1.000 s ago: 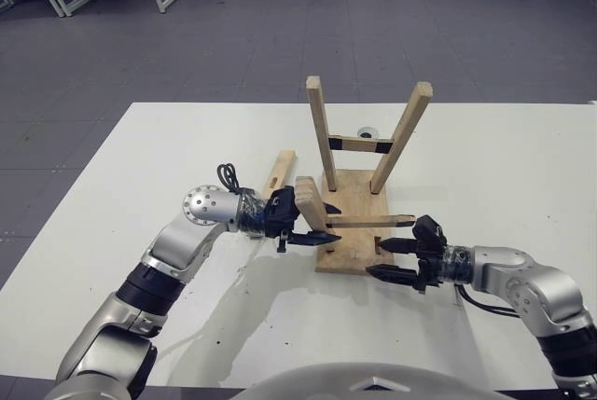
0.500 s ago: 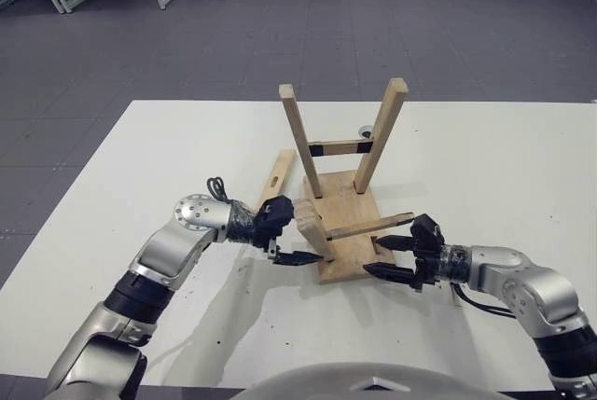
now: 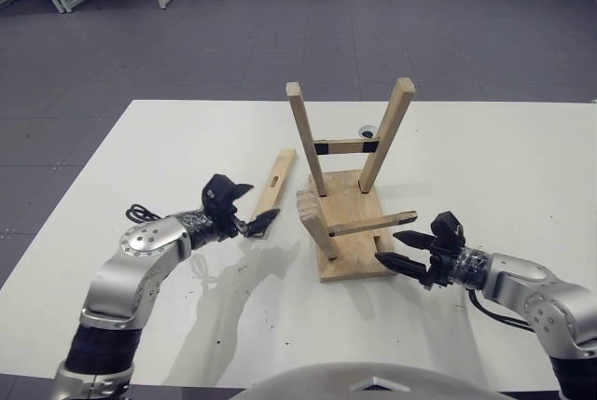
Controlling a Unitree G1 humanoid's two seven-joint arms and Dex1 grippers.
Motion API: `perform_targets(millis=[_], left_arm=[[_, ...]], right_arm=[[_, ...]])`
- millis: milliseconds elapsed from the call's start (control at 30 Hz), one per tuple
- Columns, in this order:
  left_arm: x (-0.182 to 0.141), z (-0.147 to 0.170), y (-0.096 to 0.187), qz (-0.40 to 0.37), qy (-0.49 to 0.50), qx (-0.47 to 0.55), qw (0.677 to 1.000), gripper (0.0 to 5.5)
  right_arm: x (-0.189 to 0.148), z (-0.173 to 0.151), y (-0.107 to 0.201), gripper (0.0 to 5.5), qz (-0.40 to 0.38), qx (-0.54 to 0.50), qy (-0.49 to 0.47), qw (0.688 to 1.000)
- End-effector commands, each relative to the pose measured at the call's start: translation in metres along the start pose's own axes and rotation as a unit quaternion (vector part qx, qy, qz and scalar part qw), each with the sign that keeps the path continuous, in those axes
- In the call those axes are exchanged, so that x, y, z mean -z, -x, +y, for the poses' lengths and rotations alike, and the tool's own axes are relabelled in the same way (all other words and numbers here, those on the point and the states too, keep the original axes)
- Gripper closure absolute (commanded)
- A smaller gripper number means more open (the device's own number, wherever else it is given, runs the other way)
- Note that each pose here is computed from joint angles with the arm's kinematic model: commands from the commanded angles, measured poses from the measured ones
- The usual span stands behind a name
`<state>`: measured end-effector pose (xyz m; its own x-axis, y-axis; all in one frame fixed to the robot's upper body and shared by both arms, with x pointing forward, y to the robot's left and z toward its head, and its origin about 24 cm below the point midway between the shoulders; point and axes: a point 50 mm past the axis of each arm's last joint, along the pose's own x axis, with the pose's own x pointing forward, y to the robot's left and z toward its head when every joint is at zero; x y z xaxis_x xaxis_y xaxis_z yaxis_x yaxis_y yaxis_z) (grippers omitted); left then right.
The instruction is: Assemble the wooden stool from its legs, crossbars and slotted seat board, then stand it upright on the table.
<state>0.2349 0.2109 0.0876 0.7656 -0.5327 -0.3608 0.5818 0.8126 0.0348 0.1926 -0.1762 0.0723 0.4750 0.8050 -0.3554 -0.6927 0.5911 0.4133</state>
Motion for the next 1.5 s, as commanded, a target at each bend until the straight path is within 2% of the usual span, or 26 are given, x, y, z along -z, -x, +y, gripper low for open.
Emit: perform_targets(millis=[33, 233, 433, 633, 733, 867, 933, 1067, 1200, 1333, 1433, 1500], left_arm=[[0.005, -0.008, -0.016, -0.011, 0.055, -0.068, 0.996, 1.30], [0.023, -0.014, -0.025, 0.026, 0.061, -0.099, 0.993, 1.30], [0.039, -0.023, -0.036, 0.055, 0.071, -0.086, 0.992, 1.30], [0.072, -0.010, -0.028, 0.100, 0.075, -0.163, 0.979, 1.30], [0.078, -0.018, -0.029, 0.099, 0.100, -0.152, 0.978, 1.76], [0.078, -0.025, -0.031, 0.093, 0.121, -0.145, 0.978, 2.41], [0.077, -0.025, -0.031, 0.087, 0.122, -0.144, 0.978, 2.93], [0.062, -0.018, -0.034, 0.052, 0.117, -0.156, 0.979, 3.45], [0.049, -0.009, -0.036, 0.022, 0.115, -0.176, 0.977, 3.45], [0.028, 0.016, -0.024, -0.040, 0.115, -0.229, 0.966, 3.45], [-0.021, 0.036, 0.000, -0.179, 0.132, -0.196, 0.955, 3.45], [-0.068, 0.044, 0.025, -0.305, 0.167, -0.088, 0.933, 3.45]], right_arm=[[0.001, -0.003, 0.008, 1.12, -0.003, 0.036, -0.008, 0.999], [0.006, 0.000, 0.011, 1.12, -0.002, 0.051, -0.021, 0.998], [0.009, 0.001, 0.010, 1.12, -0.002, 0.058, -0.027, 0.998], [0.002, -0.012, 0.020, 1.12, -0.019, 0.137, 0.002, 0.990], [-0.001, -0.015, 0.021, 1.12, -0.009, 0.166, 0.030, 0.986], [0.015, -0.025, 0.022, 1.12, 0.054, 0.218, 0.083, 0.971], [0.023, -0.021, 0.016, 1.12, 0.085, 0.210, 0.105, 0.968], [0.029, 0.003, -0.019, 1.12, 0.099, 0.134, 0.126, 0.978], [0.018, 0.010, -0.033, 1.12, 0.072, 0.114, 0.122, 0.983], [0.001, -0.012, -0.001, 1.12, 0.058, 0.160, 0.117, 0.978], [-0.051, -0.012, 0.032, 1.12, -0.032, 0.112, 0.077, 0.990], [-0.092, -0.003, 0.053, 1.12, -0.125, 0.009, 0.037, 0.991]])
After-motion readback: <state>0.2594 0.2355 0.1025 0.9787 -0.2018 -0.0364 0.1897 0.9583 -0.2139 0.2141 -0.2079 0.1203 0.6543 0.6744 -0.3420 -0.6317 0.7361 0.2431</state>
